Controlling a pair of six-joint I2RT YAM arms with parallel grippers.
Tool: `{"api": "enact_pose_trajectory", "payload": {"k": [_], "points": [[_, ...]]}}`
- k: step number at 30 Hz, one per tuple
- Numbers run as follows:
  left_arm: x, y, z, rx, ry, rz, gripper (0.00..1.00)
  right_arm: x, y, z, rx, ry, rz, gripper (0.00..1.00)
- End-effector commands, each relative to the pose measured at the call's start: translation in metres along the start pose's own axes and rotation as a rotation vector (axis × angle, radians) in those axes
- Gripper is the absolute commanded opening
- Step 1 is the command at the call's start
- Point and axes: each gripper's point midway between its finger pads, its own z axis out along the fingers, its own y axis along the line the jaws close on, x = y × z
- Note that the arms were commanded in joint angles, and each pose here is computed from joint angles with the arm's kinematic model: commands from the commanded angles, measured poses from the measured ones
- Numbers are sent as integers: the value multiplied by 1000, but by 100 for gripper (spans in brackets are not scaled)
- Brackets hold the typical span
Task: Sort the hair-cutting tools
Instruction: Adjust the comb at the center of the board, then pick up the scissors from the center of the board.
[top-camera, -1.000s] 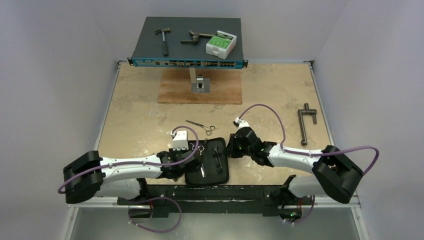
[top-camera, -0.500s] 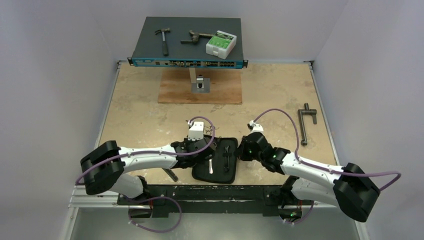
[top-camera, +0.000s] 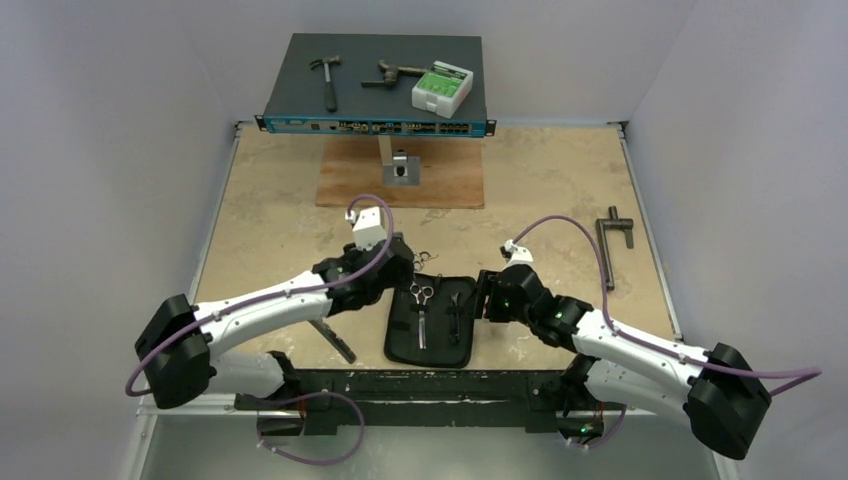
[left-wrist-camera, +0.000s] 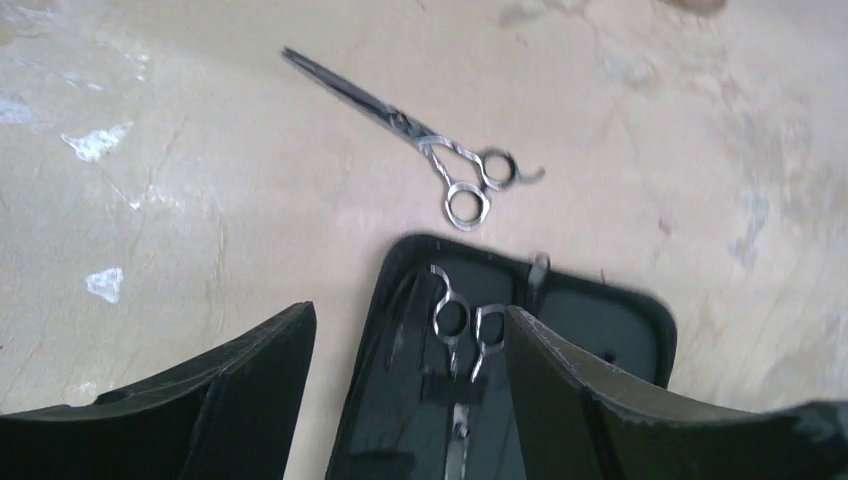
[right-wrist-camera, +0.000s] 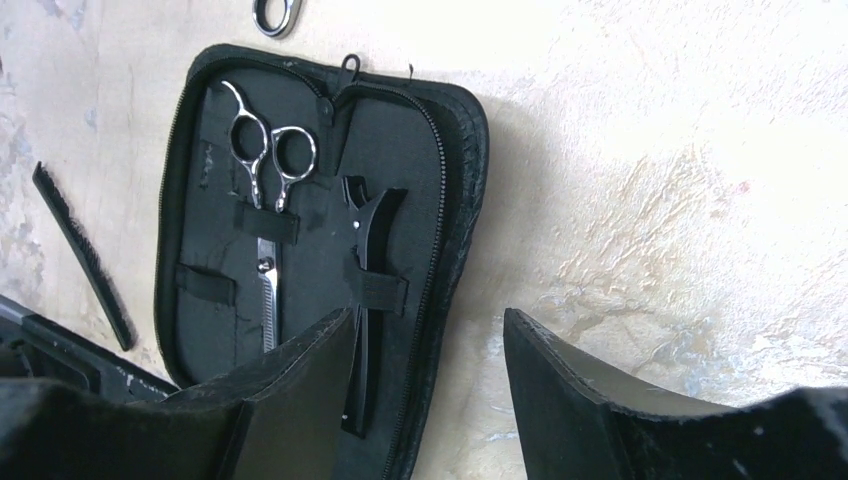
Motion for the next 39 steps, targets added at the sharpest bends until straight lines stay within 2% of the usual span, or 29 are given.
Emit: {"api": "enact_pose_trajectory", "payload": {"k": [1,7,15,19,23,31,39], "points": [[-24,-5,29,-67,42,-180,67,-19,10,-5,-15,-65,-13,56],[-25,-10,79,-194,144,-388,66,-17,11,-7,-32,-61,-6,56],[-18,-1,114,-363,175,-572,68,-18,18,-14,-79,-62,-13,57],[-12,6,131,-432,198,-605,63,-15,20,-16,-101,-55,-12,56],[-9,11,137,-483,194,-641,49,-12,21,-20,-120,-51,-8,56],[-9,21,139,-551,170,-675,42,-17,25,-29,-149,-69,-11,56],[11,28,147,-622,240,-679,42,-20,29,-34,-162,-78,-10,56]]}}
